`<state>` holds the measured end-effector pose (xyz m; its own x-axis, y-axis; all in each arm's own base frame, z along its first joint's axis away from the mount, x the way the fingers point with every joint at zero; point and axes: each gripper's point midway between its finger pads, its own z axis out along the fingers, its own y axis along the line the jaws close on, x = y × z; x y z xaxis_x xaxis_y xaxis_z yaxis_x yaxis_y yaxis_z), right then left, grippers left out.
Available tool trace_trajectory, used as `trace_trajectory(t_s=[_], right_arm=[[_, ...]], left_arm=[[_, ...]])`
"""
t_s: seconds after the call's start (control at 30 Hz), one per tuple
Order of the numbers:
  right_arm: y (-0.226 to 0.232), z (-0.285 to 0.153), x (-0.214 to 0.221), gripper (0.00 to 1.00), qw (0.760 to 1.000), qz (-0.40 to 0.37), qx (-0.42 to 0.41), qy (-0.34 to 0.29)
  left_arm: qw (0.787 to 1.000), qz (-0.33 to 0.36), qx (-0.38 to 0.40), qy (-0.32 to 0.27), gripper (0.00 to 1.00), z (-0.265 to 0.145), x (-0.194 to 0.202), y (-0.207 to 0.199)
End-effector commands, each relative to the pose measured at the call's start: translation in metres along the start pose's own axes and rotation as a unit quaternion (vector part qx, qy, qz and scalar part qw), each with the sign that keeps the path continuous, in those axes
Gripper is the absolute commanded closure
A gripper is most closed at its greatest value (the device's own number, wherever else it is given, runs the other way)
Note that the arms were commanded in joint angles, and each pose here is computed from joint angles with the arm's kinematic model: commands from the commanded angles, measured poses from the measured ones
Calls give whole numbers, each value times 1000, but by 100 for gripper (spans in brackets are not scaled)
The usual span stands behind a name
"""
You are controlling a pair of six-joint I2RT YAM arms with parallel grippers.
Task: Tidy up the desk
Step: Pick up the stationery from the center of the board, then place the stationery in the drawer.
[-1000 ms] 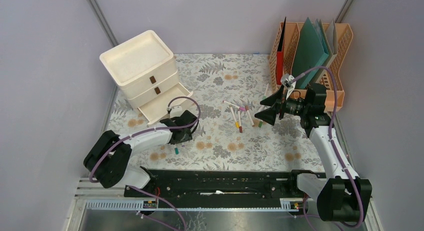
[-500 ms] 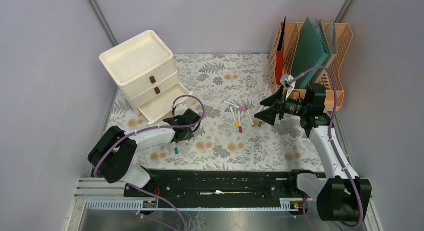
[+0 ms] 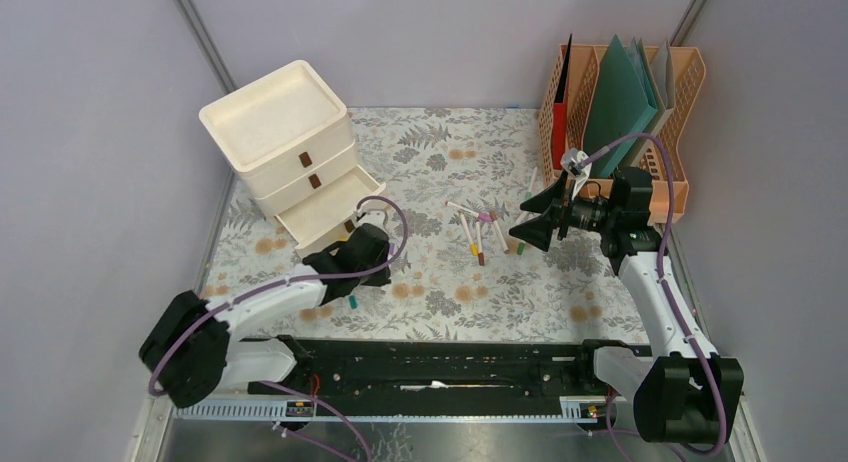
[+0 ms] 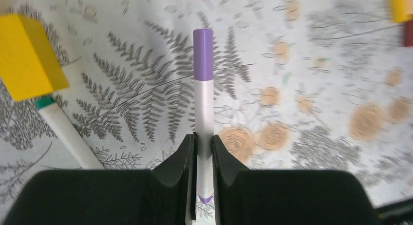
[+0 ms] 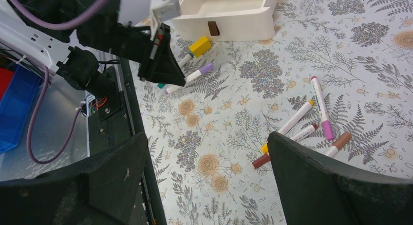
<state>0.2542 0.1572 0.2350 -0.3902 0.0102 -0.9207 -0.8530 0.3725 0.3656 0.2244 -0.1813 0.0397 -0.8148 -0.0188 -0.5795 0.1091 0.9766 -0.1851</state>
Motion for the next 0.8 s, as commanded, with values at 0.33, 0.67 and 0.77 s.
trace_trajectory(t_s=[0.33,0.67,0.77], right_arm=[[5,-4,-17,0,999,-34,-1,-12],[6,-4,-16,0,999,-31,-5,-11],[6,-4,-17,0,999,-30,-5,-11]], left_arm=[[963,167,-13,-213,100,-81,-119,0],[892,249,-181,-330,100,-86,-158,56],[883,263,-204,-330,100,-74,-164,70]])
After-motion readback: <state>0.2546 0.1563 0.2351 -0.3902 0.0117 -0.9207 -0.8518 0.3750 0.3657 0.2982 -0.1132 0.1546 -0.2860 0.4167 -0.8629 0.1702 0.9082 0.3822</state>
